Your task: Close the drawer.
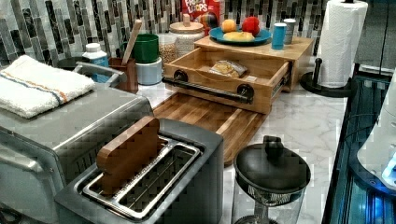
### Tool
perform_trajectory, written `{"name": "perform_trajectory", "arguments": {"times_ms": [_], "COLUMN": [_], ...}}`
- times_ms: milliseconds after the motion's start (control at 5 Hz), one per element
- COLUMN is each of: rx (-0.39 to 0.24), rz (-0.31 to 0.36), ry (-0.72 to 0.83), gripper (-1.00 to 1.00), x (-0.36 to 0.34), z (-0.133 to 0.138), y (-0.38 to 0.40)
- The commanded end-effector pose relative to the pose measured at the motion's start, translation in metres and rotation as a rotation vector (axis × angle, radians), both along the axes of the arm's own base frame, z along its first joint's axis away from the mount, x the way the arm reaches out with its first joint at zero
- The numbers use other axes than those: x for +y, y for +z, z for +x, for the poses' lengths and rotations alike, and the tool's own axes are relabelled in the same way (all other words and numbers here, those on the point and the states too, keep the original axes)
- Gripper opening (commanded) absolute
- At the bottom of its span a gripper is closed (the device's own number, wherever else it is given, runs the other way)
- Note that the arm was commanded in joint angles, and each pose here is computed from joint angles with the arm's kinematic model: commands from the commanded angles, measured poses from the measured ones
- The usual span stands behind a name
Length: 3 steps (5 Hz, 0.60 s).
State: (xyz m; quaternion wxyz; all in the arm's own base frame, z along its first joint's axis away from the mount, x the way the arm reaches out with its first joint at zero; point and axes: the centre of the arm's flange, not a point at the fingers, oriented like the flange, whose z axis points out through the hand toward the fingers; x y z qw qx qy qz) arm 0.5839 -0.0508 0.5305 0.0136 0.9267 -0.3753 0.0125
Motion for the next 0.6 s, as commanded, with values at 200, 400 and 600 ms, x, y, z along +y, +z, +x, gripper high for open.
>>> {"name": "perform_trajectory", "arguments": {"times_ms": [200, 400, 600], "rx": [0.092, 0.100, 0.119], "rz": [0.104, 0.128, 0.097], "ry": [0.459, 0.574, 0.626], "gripper": [1.00, 1.00, 1.00], "x": [0.092, 0.113, 0.134], "z": [0.006, -0.001, -0.010], "y": [-0.001, -0.014, -0.038]}}
